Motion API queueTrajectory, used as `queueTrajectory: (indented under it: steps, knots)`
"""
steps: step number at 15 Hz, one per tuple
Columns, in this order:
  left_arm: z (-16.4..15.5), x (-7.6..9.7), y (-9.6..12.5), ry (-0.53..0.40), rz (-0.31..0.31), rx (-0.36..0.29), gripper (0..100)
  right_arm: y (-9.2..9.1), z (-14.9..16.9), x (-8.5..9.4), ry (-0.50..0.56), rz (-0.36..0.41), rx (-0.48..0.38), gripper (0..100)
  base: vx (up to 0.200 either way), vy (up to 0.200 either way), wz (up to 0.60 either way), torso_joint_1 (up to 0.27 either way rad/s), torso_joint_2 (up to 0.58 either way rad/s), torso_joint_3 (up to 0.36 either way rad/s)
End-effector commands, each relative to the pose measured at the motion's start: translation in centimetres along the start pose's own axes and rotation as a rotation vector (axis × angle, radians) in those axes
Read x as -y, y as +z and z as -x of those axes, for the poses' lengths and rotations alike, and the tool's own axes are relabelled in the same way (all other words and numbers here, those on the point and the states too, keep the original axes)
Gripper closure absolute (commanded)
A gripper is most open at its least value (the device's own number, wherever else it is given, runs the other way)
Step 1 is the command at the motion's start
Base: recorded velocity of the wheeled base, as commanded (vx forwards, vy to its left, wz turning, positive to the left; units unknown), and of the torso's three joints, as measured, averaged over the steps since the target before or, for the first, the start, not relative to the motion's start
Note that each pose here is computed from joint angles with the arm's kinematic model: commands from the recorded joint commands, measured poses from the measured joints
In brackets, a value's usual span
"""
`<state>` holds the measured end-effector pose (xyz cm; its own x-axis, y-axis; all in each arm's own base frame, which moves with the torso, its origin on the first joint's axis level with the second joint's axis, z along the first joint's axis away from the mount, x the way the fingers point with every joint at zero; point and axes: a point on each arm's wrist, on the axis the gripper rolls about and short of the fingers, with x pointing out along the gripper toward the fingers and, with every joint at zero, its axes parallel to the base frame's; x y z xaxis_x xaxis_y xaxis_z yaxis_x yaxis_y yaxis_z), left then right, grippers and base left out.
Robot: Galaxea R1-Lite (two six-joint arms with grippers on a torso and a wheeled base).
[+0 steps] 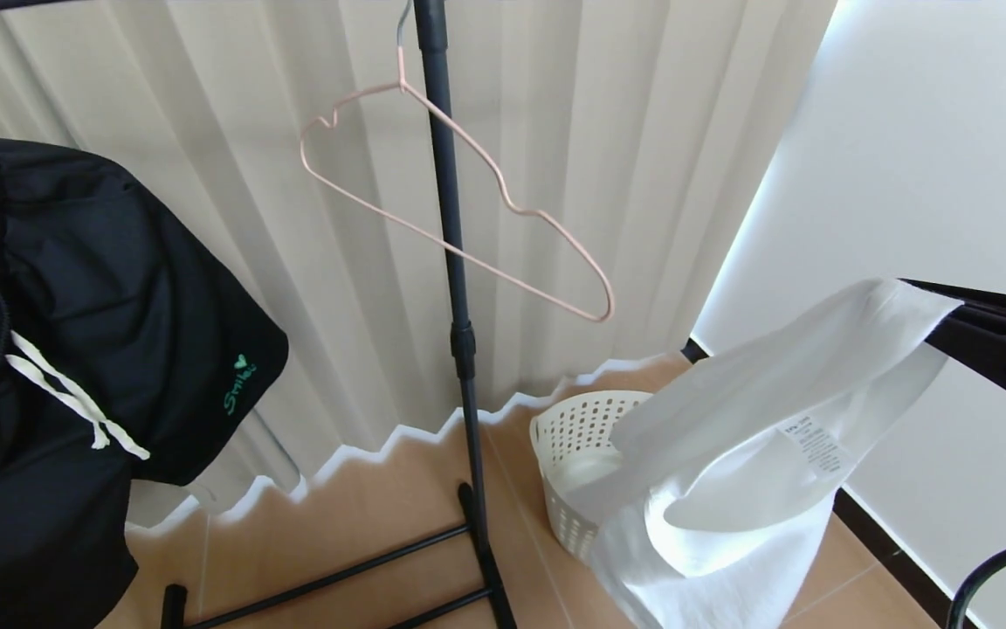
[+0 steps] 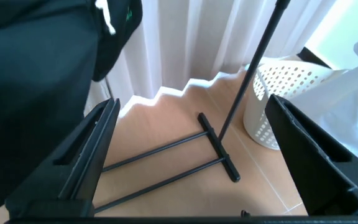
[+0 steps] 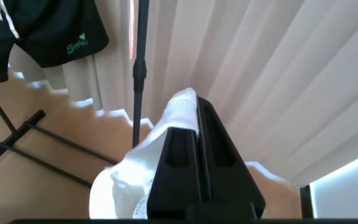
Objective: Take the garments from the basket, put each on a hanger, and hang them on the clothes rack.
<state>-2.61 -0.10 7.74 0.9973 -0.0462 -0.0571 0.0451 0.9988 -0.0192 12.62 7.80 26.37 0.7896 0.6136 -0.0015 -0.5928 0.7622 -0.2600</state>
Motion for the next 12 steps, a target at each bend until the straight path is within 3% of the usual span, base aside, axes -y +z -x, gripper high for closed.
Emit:
queueTrajectory:
  steps: [1,7,12]
  knots:
    - [0.00,0.00,0.01,0.000,0.000,0.000,0,-0.03,0.04,0.02,-0.002,0.001,-0.001,100,0.000,0.000,0.00,0.183,-0.52,-0.144]
    - [0.00,0.00,0.01,0.000,0.000,0.000,0,-0.03,-0.04,0.03,-0.002,0.000,-0.002,100,0.000,0.000,0.00,0.206,-0.54,-0.151]
    - [0.00,0.00,0.01,0.000,0.000,0.000,0,-0.06,0.08,0.04,-0.007,0.001,-0.002,100,0.000,0.000,0.00,0.242,-0.57,-0.301]
